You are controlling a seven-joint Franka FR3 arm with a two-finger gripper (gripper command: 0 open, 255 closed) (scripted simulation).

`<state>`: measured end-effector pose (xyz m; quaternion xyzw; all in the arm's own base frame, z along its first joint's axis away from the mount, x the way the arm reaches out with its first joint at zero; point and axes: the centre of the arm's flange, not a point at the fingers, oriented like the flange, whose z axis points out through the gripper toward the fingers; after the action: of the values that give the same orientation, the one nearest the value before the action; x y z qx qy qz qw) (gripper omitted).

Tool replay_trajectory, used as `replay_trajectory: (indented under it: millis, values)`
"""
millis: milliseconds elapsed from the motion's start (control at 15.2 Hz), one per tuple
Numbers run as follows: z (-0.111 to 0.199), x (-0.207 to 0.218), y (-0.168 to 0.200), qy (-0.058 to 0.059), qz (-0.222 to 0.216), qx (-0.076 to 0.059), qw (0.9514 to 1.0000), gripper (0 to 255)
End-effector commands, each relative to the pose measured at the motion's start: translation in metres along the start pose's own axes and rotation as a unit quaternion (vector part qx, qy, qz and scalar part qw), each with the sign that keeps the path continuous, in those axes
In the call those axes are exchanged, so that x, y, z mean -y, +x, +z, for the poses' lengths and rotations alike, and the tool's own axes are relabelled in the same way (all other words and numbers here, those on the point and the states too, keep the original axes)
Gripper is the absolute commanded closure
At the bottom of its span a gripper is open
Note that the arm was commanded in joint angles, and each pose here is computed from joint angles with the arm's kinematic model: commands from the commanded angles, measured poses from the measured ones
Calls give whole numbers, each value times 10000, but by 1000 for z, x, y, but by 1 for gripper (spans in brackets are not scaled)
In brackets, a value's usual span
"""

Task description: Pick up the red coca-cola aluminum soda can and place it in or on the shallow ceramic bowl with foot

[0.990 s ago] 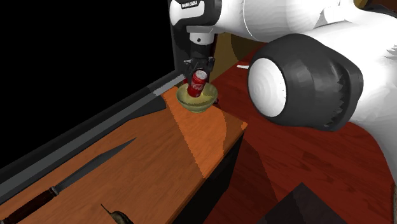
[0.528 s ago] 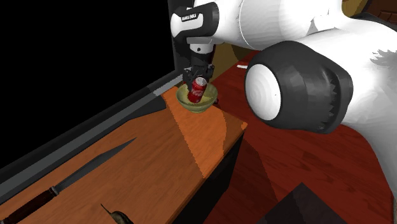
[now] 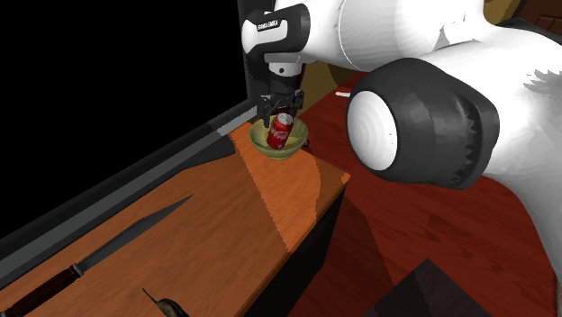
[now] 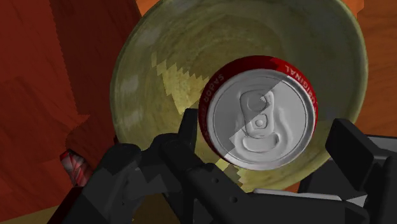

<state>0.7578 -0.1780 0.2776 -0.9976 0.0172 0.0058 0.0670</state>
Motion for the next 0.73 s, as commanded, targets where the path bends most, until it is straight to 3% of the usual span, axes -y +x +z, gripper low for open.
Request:
replay_trajectory:
  millis: [0,198,462,660]
  values:
    - [0,0,0,0,0,-1,10000,0]
    - [0,0,0,0,0,-1,10000,0]
    - [-50,0,0,0,0,-1,10000,0]
    - [-50,0,0,0,0,-1,10000,0]
